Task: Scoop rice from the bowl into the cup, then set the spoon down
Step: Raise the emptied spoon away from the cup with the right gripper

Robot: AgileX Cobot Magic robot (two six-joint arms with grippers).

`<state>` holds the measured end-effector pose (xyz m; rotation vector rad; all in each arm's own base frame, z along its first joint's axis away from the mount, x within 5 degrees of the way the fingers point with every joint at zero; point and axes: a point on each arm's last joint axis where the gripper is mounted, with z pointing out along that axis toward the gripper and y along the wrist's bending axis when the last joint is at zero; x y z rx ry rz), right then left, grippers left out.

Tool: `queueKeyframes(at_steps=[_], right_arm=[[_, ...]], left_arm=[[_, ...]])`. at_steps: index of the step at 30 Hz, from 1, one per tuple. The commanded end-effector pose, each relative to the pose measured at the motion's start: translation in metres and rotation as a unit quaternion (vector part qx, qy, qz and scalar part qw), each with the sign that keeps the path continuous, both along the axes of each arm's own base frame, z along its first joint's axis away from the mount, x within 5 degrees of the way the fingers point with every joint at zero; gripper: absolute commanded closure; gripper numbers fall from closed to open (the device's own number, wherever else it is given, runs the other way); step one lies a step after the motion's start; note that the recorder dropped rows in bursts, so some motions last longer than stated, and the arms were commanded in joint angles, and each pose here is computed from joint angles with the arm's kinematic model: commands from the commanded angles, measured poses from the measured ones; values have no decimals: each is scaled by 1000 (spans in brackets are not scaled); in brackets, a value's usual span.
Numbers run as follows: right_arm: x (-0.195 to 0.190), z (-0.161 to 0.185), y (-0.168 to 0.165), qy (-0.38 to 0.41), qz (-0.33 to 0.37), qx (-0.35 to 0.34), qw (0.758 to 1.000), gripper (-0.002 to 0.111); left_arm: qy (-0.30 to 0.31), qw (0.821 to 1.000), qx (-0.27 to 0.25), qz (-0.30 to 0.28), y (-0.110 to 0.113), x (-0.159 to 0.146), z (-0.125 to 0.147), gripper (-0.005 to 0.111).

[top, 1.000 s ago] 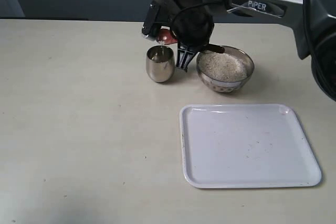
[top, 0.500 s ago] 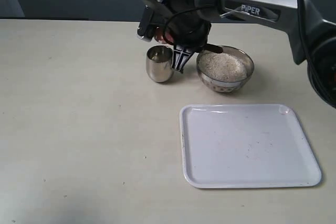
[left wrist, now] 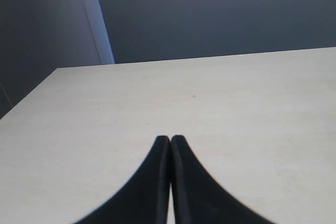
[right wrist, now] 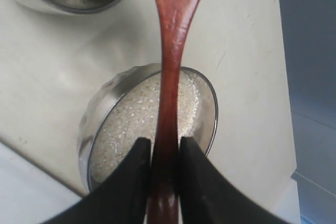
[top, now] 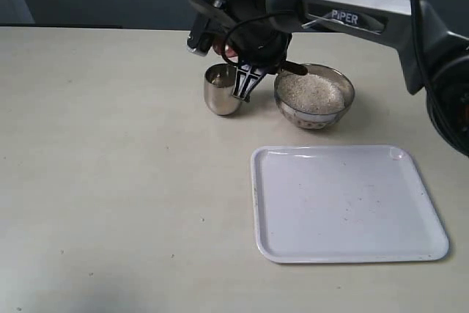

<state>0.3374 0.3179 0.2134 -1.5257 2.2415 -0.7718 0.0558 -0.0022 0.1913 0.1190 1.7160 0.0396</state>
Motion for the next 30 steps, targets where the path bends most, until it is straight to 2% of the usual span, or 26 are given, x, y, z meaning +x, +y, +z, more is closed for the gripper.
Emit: queueKeyframes(at_steps=[1, 18, 25, 30], right_arm=[[0, 7, -2, -7, -10, 7, 1000, 109], [-3, 8, 2, -24, -25, 16, 999, 109], [-10, -16, -7, -7, -22, -29, 999, 109], [-17, 17, -11, -20, -29, 13, 999, 109]], left_arm=[[-9, 1000, -1, -2, 0, 0, 2, 106], [-9, 1000, -1, -2, 0, 0, 2, 106], [-9, 1000, -1, -2, 0, 0, 2, 106], [-9, 1000, -1, -2, 0, 0, 2, 106]])
